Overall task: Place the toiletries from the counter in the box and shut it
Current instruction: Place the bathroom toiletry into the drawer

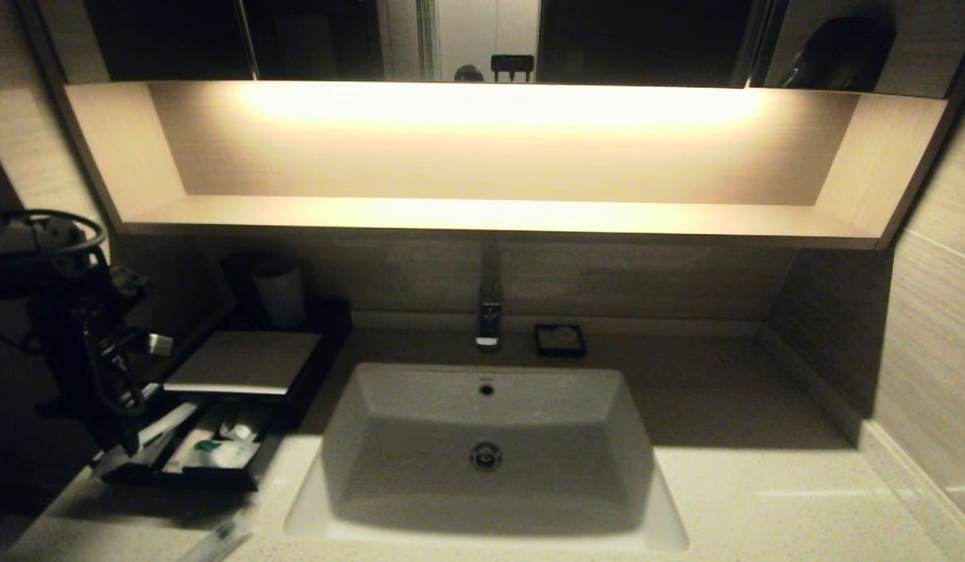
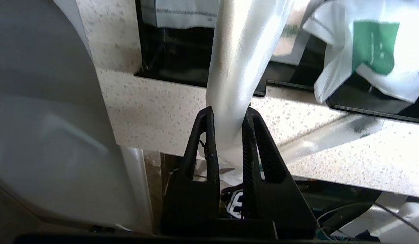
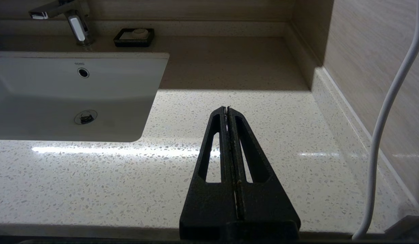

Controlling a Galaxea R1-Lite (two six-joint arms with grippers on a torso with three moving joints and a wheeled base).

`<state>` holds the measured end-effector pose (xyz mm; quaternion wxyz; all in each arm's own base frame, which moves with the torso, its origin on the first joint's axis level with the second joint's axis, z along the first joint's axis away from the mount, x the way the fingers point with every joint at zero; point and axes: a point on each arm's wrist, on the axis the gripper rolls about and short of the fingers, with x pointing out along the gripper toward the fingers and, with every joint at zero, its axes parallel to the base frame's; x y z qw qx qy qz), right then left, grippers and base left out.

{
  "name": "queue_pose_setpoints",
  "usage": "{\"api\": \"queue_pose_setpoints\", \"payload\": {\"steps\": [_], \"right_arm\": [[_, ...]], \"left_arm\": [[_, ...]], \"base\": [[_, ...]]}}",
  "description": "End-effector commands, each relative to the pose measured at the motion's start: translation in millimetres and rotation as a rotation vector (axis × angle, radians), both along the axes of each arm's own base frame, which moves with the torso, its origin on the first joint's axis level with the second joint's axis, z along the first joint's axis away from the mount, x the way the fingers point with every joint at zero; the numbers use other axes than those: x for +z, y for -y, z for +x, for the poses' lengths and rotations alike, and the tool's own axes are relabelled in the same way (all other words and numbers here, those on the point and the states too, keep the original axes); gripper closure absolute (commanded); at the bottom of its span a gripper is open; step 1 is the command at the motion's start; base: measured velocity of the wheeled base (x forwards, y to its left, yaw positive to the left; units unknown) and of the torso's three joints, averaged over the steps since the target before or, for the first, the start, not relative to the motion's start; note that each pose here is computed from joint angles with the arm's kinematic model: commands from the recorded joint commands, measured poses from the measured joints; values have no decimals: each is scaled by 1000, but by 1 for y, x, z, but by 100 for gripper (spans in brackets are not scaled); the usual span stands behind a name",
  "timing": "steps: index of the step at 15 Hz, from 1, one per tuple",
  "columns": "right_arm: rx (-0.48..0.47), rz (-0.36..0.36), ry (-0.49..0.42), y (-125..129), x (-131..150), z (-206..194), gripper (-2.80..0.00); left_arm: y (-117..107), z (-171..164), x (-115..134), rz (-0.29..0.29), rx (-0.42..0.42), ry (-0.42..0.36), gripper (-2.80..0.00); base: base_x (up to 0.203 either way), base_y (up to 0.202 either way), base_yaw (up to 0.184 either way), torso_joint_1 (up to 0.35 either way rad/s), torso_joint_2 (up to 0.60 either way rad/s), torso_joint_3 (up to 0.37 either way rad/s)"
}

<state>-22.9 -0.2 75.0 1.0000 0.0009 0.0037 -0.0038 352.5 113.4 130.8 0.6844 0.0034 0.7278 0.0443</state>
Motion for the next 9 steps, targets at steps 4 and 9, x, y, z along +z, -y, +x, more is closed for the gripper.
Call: {"api": "queue_pose_setpoints", "payload": {"steps": [4, 9], "right_arm": [[0, 0, 0, 0, 0, 0, 0], [0, 0, 0, 0, 0, 0, 0]], "left_arm": [[-1, 7, -7, 1, 3, 0, 0], [-3, 13, -7, 9, 2, 25, 0]], "base": [[0, 0, 0, 0, 0, 0], [0, 0, 0, 0, 0, 0]]}}
